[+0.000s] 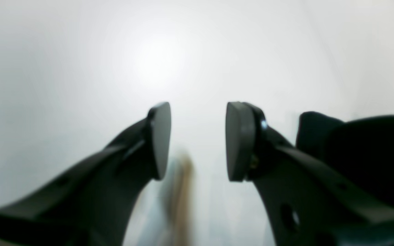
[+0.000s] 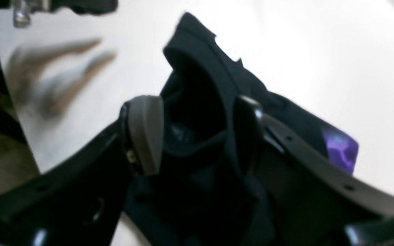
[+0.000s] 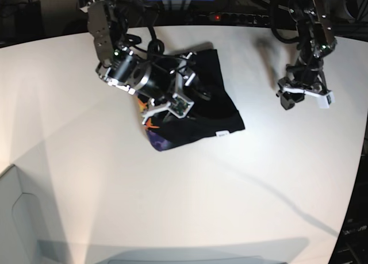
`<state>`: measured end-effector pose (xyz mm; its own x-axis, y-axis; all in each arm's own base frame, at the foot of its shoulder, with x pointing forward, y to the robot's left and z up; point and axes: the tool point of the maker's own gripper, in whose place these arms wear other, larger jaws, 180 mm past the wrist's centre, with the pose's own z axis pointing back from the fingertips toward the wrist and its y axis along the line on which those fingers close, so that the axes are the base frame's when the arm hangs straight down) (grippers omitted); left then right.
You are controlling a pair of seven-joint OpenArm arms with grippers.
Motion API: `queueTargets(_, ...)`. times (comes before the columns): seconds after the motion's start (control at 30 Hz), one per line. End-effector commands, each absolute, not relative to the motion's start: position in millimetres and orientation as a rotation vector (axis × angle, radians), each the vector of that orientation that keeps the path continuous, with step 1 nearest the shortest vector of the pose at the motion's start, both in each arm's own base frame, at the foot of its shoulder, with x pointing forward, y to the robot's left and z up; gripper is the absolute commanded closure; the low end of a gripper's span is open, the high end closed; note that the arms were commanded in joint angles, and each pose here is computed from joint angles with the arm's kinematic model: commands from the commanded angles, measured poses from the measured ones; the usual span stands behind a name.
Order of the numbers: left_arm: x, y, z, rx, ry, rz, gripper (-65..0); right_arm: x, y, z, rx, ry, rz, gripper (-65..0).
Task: Fold the T-shirt properly
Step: 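Hold the lifted bundle with the right gripper, flipping it to show the print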
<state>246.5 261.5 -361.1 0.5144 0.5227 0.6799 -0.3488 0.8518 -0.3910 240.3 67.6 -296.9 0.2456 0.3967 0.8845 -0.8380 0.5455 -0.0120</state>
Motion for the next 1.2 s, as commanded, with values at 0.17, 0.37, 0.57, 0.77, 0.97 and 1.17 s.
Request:
queueTargets(0.17, 245, 264, -354, -0.210, -0.914, 0.519, -25.6, 241, 74, -302, 0.570, -0.990, 0.901, -33.6)
queueTargets(0.37, 237, 264, -359, -0.206, -0.893, 0.523, -25.6, 251, 68, -315, 0.560, -0.966, 0.876, -33.6)
queueTargets(0.57, 233, 264, -362, -0.202, -0.884, 0.523, -25.6, 261, 53, -315, 0.526, -0.979, 0.848, -33.6)
queueTargets(0.77, 233, 262, -357, -0.204, -0.892, 0.513, -25.6, 249, 62, -336, 0.548, -0.906, 0.901, -33.6)
queueTargets(0.97, 235, 260, -351, -0.205, -0.909, 0.503, -25.6, 204, 93, -342, 0.629, -0.846, 1.037, -33.6)
queueTargets(1.17, 236, 260, -350, -0.205, -0.912, 0.503, -25.6, 148, 107, -336, 0.680, -0.810, 1.284, -33.4)
